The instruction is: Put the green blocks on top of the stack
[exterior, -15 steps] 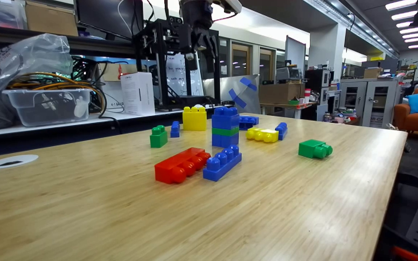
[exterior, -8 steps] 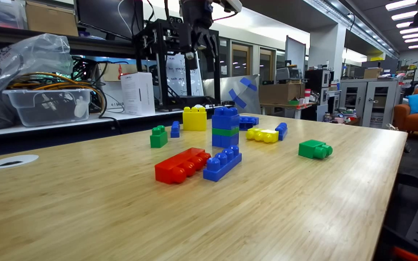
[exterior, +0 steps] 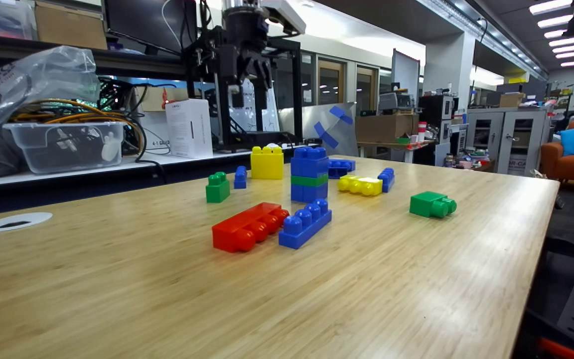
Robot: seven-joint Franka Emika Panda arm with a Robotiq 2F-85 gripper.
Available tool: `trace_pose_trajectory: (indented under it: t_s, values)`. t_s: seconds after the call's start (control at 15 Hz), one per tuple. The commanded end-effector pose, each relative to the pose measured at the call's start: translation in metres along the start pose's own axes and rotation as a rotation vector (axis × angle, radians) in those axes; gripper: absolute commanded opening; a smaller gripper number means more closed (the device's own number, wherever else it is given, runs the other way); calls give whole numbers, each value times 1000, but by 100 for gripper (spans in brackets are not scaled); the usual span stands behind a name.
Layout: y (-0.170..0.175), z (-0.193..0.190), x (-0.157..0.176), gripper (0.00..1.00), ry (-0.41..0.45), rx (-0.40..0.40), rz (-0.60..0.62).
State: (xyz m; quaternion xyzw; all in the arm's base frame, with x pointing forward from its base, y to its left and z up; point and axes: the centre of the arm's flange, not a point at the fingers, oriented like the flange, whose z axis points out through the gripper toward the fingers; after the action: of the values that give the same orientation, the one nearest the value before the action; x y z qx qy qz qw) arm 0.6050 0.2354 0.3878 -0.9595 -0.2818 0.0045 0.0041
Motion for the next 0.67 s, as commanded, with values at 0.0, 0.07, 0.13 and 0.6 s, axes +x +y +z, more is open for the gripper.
trace_pose_trajectory:
  t_s: [0.0, 0.07, 0.13, 0.6]
  values:
    - [-4, 17, 47, 100, -15, -7, -101]
    - [-8, 22, 56, 100, -20, -18, -119]
    - [-11, 27, 63, 100, -22, -29, -137]
    - [-10, 61, 89, 100, -23, -57, -244]
